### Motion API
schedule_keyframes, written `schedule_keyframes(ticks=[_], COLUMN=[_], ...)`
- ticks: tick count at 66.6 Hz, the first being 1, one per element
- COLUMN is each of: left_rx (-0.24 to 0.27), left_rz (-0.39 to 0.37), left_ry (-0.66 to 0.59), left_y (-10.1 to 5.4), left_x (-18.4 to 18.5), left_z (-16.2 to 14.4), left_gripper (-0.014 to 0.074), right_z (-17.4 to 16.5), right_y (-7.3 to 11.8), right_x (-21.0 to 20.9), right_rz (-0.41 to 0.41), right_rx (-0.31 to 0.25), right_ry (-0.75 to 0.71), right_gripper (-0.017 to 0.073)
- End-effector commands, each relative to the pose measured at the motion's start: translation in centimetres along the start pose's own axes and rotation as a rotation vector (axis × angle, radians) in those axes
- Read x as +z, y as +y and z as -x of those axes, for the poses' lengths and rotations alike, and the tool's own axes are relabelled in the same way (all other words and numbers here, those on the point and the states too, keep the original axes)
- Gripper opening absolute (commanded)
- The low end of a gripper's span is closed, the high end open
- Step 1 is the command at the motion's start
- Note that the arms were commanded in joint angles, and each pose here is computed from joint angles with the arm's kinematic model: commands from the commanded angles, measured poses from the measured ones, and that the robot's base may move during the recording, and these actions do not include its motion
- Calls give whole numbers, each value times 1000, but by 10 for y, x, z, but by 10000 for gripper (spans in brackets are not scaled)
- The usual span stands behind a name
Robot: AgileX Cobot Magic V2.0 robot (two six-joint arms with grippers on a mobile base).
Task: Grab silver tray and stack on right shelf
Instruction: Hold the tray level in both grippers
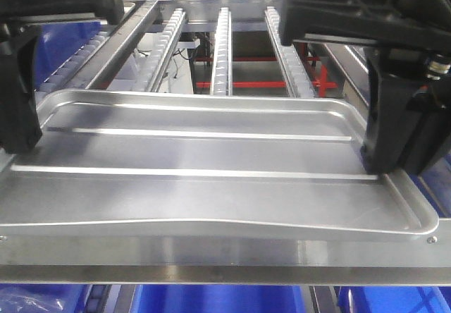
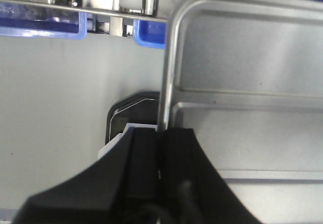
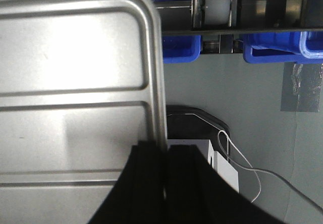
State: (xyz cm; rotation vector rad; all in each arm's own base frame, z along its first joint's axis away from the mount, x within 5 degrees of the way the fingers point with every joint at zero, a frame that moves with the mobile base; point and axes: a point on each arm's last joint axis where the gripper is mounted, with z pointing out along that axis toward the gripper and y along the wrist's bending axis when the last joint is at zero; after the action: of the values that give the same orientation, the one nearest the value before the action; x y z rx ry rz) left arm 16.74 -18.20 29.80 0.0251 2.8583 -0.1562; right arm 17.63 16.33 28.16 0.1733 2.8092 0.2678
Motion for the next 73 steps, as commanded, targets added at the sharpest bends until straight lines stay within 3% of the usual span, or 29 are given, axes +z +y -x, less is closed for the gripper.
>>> schedule_keyframes(ticks=[1, 16, 58, 73], left_rx=[-17, 28, 21, 42], left_rz=[-96, -101, -69, -31], left_ry=[-50, -72, -56, -57], left_y=[-6, -12, -8, -4], left_x=[-16, -17, -16, -16], left_z=[0, -4, -4, -4], left_gripper=[-99, -99, -100, -100], right_z=[6, 6, 6, 6], right_y=[6, 6, 6, 5], right_x=[-16, -16, -16, -16], right_rz=[92, 91, 90, 90], right_rx=[15, 14, 14, 14], right_ry=[-72, -73, -72, -72], right_gripper=[49, 49, 49, 49])
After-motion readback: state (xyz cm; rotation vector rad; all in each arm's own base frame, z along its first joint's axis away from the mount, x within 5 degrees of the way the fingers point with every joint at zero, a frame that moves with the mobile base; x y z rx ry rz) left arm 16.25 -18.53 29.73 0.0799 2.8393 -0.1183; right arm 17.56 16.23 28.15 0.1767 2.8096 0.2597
